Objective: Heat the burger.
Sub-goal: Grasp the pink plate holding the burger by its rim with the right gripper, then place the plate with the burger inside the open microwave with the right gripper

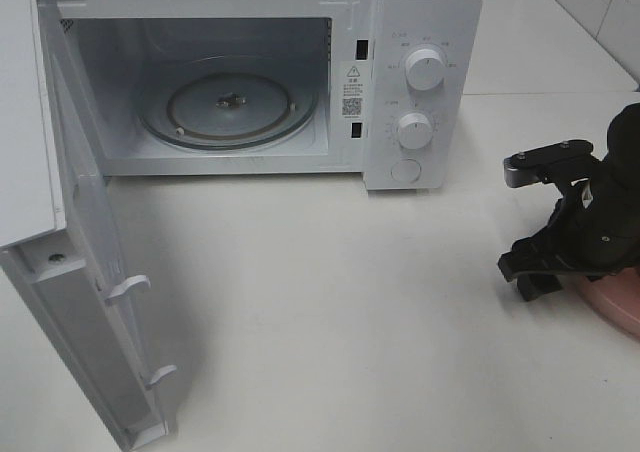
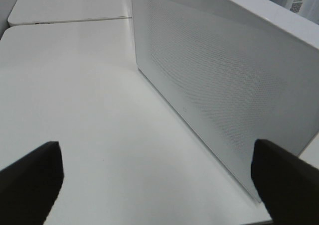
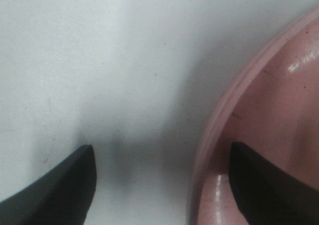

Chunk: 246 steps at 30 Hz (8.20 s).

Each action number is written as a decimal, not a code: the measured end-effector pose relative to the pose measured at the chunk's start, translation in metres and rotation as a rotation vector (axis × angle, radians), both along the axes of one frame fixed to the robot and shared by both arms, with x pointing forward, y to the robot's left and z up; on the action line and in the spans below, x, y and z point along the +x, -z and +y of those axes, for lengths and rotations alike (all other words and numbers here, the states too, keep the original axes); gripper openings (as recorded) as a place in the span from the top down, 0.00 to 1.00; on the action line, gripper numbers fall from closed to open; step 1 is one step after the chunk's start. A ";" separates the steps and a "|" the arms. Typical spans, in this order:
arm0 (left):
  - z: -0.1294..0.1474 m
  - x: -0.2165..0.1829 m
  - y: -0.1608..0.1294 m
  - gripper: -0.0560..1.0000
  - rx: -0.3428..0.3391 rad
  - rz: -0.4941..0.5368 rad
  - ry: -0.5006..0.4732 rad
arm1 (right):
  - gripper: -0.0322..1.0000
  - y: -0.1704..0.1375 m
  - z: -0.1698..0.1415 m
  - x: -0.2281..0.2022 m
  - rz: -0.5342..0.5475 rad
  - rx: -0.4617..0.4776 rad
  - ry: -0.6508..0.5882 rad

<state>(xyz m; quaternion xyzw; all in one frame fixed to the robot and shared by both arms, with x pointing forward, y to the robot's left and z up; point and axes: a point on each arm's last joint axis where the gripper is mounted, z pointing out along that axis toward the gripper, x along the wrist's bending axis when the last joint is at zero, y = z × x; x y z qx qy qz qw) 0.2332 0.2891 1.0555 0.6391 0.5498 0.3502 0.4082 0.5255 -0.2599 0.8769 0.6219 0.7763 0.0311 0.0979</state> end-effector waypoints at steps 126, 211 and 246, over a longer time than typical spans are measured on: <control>0.000 0.000 0.000 0.06 0.000 0.000 0.000 | 0.94 -0.097 0.062 -0.172 -0.147 -0.460 -0.414; 0.000 0.000 0.000 0.06 0.000 0.000 0.000 | 0.94 -0.094 0.123 -0.213 -0.306 -0.389 -1.451; 0.000 0.000 0.000 0.06 0.000 0.000 0.000 | 0.94 -0.093 0.131 -0.216 -0.340 -0.407 -1.727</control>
